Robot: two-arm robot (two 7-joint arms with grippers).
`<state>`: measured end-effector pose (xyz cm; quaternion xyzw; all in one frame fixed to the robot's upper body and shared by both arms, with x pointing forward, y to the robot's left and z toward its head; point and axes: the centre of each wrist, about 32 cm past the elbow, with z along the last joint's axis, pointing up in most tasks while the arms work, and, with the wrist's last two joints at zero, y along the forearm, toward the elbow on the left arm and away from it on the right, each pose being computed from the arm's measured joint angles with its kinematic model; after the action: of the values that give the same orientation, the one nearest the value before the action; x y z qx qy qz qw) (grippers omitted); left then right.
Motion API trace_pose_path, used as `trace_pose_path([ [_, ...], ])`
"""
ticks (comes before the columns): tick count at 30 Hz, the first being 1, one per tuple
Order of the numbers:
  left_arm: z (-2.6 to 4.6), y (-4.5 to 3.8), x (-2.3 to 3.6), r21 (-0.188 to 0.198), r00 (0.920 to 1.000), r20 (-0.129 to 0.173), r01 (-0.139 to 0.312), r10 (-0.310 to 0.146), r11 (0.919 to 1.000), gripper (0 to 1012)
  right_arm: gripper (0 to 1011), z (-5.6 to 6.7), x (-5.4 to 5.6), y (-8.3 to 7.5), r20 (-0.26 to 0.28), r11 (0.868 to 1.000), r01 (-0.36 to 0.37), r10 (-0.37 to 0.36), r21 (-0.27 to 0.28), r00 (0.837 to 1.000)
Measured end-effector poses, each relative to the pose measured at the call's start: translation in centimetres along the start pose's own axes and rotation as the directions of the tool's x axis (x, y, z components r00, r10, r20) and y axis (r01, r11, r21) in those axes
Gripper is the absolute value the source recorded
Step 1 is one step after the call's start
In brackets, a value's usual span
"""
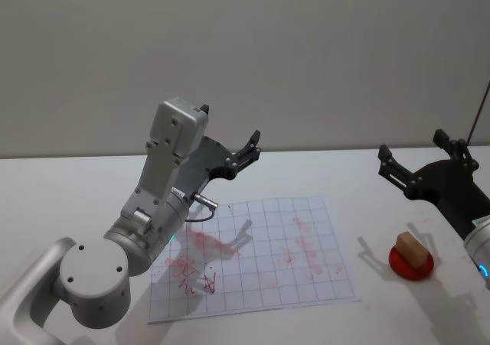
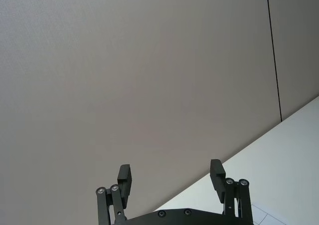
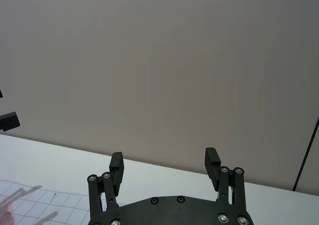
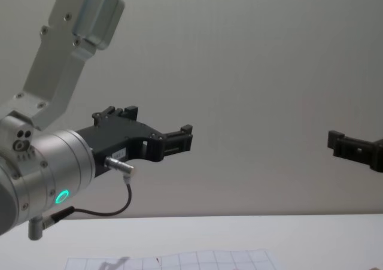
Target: Use the one hand to pick up the stamp and affix it onto the A4 paper.
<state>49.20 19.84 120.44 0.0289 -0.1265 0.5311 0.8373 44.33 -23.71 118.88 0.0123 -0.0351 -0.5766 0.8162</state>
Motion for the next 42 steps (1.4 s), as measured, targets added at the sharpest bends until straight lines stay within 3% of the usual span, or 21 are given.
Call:
trace_pose_path([
  [14,0.00,0.00,0.00,0.000,1.0000,0.000,0.000,0.000,1.0000,1001,1001,0.0,0.0,0.0,0.001,1.000,0.000,0.000,-0.001,1.000],
  [24,0.00,0.00,0.00,0.000,1.0000,0.000,0.000,0.000,1.0000,1001,1001,-0.2,1.0,-1.4,-0.010,1.000,-0.004,0.004,-0.025,1.000],
  [33,0.00,0.00,0.00,0.000,1.0000,0.000,0.000,0.000,1.0000,1001,1001,-0.6,2.3,-3.6,-0.019,0.995,-0.001,-0.001,-0.098,1.000],
  [42,0.00,0.00,0.00,0.000,1.0000,0.000,0.000,0.000,1.0000,1001,1001,-1.4,3.3,-5.6,-0.006,0.974,0.002,-0.003,-0.225,1.000],
])
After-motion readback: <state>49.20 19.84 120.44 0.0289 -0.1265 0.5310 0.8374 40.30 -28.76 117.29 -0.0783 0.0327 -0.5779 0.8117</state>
